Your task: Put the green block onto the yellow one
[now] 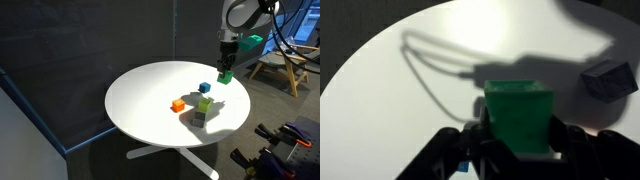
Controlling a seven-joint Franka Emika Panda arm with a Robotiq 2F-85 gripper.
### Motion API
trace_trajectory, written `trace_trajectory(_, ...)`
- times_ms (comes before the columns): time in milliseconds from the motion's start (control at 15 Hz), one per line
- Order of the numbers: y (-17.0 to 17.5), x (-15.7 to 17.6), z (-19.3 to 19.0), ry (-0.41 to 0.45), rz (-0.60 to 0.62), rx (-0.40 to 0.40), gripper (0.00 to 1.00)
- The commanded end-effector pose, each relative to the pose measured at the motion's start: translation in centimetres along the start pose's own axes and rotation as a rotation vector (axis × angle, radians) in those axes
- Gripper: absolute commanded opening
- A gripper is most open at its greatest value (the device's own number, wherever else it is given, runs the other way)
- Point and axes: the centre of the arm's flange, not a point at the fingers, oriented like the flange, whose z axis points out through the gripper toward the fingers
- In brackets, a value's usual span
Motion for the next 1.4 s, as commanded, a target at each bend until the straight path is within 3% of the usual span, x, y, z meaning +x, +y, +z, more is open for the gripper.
trace_trajectory(0,-1.2,1.2,-1.8,-0.002,-0.009,-0.028,0.28)
trace_trajectory(333,-2.7,1.7,-2.1,0.003,-0.048,-0.045,0.28)
trace_trajectory(867,-3.8,1.7,0.1,-0.070,-0.100,-0.048,0.28)
trace_trajectory(1333,-4.6,2.2,2.4,-0.069,-0.119,-0.037,0.28)
